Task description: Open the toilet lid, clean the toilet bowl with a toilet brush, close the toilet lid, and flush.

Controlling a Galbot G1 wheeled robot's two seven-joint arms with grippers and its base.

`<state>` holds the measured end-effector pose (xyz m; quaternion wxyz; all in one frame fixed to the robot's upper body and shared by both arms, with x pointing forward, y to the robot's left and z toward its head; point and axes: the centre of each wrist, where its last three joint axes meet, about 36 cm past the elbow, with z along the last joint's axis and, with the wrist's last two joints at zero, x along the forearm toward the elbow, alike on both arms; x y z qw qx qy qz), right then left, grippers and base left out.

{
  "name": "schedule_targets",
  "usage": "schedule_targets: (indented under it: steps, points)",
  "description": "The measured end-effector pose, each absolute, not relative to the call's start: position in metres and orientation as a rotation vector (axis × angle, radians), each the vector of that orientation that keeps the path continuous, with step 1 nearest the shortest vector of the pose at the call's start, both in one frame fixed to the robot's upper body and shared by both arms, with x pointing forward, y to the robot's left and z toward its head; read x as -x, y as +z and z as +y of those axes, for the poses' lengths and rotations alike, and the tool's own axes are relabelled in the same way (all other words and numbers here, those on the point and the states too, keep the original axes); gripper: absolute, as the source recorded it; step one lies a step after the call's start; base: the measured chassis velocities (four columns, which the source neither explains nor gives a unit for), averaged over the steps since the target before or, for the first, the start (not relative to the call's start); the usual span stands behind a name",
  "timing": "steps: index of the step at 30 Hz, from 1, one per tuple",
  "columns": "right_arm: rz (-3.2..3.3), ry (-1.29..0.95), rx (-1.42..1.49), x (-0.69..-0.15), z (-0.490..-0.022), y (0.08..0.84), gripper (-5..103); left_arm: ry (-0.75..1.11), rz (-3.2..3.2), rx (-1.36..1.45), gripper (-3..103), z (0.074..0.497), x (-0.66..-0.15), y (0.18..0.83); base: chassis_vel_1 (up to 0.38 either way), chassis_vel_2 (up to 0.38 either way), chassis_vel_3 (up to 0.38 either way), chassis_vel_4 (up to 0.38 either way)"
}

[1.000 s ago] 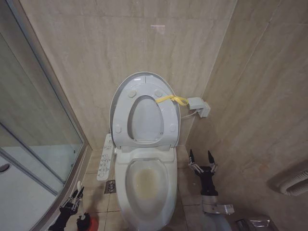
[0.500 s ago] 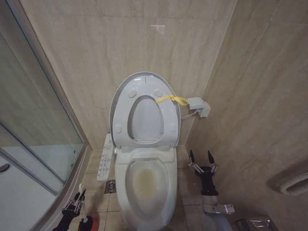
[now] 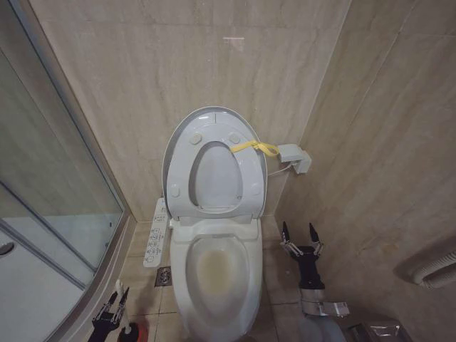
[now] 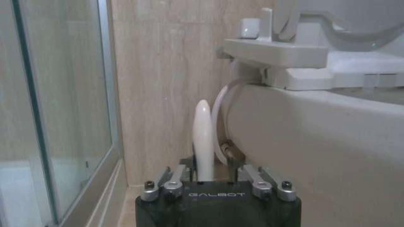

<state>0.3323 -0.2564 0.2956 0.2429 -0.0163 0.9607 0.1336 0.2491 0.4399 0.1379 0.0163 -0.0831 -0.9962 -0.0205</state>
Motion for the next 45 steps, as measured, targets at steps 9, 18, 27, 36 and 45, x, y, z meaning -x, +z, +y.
schedule_targets:
  steps: [9,18,27,36,45]
  points:
    - [2.622,0.364,0.049,-0.333,-0.256,0.297,100,-0.107,-3.15,0.199,61,0.424,-0.238,0.173,0.0,0.0,0.0,0.0]
    - [2.623,0.361,0.05,-0.334,-0.258,0.297,100,-0.24,-3.209,0.124,89,0.407,-0.233,0.207,0.0,0.0,0.0,0.0]
    - [2.631,0.349,0.05,-0.335,-0.264,0.295,100,-0.08,-3.288,-0.303,100,0.365,-0.245,0.272,0.0,0.0,0.0,0.0]
    - [2.636,0.339,0.043,-0.333,-0.269,0.295,100,-0.065,-3.248,-0.358,100,0.316,-0.239,0.356,0.0,0.0,0.0,0.0]
    - [2.645,0.318,0.052,-0.331,-0.265,0.294,100,0.042,-3.307,-0.254,100,0.29,-0.241,0.41,0.0,0.0,0.0,0.0]
